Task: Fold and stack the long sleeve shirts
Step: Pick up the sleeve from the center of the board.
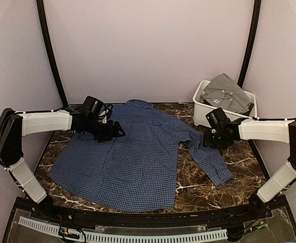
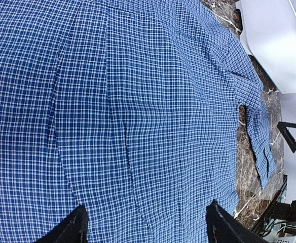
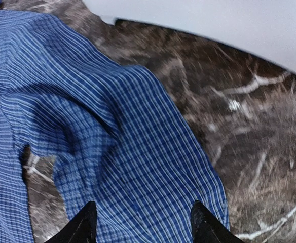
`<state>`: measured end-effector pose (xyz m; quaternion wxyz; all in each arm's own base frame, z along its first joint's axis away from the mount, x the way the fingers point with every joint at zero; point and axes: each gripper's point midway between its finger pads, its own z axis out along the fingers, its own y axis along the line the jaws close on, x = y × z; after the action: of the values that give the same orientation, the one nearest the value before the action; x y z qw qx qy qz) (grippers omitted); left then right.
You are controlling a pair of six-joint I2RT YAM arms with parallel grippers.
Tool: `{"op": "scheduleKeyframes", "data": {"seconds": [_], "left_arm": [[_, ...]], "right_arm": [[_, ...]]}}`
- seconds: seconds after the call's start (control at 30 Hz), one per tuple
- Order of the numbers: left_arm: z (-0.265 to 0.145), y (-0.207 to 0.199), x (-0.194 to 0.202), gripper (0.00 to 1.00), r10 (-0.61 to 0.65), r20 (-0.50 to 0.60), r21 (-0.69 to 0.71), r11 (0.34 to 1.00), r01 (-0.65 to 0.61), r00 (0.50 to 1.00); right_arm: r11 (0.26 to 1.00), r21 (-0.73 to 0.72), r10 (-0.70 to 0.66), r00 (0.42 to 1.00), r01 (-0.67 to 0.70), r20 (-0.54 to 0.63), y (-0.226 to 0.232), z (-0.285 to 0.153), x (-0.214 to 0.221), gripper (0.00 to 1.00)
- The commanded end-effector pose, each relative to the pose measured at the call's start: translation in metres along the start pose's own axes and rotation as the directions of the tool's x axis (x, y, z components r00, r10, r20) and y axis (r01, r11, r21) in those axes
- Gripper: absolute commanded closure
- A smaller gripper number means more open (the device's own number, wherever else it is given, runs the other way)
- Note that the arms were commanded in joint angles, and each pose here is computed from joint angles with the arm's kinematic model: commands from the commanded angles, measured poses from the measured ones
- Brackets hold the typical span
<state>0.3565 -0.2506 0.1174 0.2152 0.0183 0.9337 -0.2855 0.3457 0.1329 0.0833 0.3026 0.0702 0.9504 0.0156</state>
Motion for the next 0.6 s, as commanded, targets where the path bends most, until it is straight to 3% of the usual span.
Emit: {"op": "scheduleKeyframes", "data": {"seconds": [0.0,0.4,0.57], "left_arm": [[-0.002,-0.017,-0.008,0.21,0.036,0.007,0.054,0.998,-0.036,0.999],[0.001,-0.019,-0.007,0.21,0.045,-0.007,0.067,0.997,-0.045,0.999],[0.001,-0.017,-0.005,0.21,0.043,-0.01,0.057,0.997,-0.042,0.999]], "right_arm": [[0.986,0.059,0.16,0.987,-0.159,-0.013,-0.026,-0.008,0.026,0.4],[0.972,0.135,0.199,0.979,-0.192,-0.037,-0.033,0.039,0.045,0.47],[0.97,0.142,0.211,0.975,-0.199,-0.074,-0.034,0.053,0.059,0.56]]}}
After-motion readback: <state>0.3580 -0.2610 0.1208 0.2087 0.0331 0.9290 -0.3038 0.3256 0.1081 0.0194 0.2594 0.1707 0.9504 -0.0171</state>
